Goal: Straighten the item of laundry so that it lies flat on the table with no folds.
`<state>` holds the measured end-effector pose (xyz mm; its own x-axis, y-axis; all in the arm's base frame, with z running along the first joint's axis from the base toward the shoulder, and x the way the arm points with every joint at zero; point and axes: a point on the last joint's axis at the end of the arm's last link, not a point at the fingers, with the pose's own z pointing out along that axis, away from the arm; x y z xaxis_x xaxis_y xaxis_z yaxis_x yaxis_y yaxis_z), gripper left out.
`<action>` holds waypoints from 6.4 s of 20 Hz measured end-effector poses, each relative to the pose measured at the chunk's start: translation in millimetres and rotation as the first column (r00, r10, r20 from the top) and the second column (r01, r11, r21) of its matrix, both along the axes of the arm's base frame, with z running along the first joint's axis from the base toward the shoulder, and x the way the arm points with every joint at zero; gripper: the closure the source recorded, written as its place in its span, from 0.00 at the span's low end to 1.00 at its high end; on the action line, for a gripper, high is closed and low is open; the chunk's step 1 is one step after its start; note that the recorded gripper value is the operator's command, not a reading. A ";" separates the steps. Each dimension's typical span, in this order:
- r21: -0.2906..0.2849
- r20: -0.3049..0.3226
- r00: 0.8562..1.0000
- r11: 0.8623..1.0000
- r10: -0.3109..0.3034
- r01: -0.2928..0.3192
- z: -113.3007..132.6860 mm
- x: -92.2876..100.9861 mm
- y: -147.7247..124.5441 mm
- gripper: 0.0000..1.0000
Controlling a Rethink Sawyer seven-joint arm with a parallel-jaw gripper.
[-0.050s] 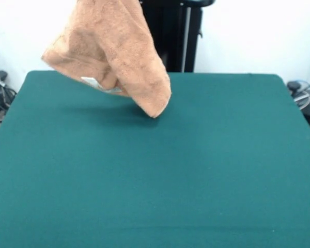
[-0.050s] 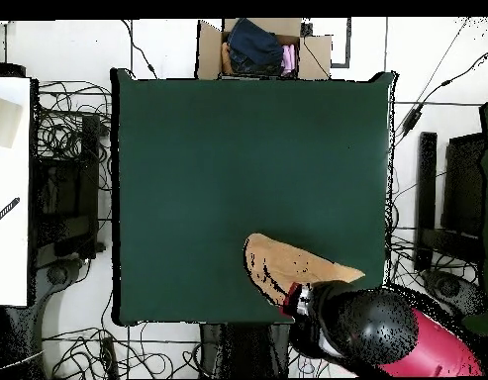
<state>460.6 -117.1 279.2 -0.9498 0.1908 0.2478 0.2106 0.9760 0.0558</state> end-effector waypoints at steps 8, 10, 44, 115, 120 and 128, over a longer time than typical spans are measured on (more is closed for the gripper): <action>0.036 -0.035 0.998 0.998 0.058 -0.057 -18.7 8.2 23.4 1.00; 0.042 -0.043 0.996 0.996 0.076 -0.074 -22.3 9.6 31.8 1.00; 0.121 -0.151 0.929 0.939 0.339 -0.323 -120.2 21.0 156.9 1.00; -0.324 -0.121 0.957 0.900 0.265 -0.290 -122.8 4.1 331.9 1.00; -0.321 -0.116 0.964 0.909 0.240 -0.265 -123.6 8.3 323.1 1.00; -0.319 -0.092 0.974 0.920 0.208 -0.227 -128.8 11.0 307.7 1.00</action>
<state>471.6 190.6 150.4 -0.9636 0.0602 0.2606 -0.0152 0.9605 -0.2780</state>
